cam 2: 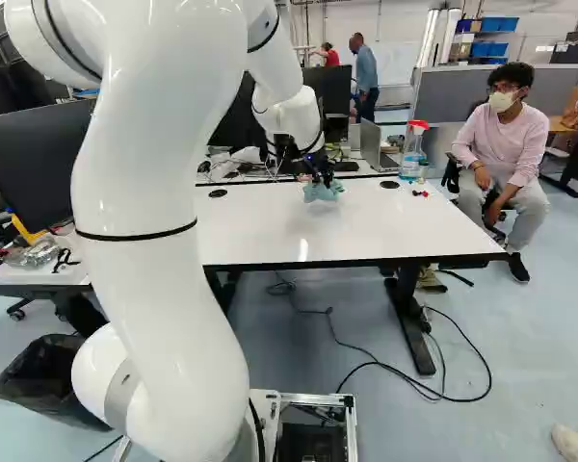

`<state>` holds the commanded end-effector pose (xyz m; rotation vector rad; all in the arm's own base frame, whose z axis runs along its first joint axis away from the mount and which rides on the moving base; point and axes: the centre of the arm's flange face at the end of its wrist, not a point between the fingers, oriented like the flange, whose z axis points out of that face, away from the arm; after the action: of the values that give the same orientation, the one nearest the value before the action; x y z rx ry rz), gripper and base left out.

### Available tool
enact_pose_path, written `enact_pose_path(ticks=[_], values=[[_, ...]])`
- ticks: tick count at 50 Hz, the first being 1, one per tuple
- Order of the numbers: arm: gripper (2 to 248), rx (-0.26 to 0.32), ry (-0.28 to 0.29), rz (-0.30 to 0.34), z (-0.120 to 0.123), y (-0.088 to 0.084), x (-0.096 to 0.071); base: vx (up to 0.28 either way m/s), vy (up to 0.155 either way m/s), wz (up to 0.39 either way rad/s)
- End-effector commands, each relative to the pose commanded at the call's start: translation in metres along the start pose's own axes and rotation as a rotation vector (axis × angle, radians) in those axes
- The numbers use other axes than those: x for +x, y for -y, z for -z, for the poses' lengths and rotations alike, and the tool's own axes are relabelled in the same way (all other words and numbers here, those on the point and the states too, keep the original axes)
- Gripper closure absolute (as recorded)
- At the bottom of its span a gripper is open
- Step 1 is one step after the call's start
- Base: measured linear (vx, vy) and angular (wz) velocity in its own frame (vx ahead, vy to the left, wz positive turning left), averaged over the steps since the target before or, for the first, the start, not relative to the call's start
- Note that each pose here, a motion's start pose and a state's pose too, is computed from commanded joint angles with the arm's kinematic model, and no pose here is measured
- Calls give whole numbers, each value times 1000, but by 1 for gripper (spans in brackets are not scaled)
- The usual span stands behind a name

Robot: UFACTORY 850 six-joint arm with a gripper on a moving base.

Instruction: Clean the table with the green towel

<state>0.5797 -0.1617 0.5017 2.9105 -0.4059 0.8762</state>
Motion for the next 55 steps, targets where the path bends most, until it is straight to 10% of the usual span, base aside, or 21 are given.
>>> enact_pose_path(ticks=[55], values=[[199, 63, -50, 91, -45, 75, 57, 0, 0, 0]])
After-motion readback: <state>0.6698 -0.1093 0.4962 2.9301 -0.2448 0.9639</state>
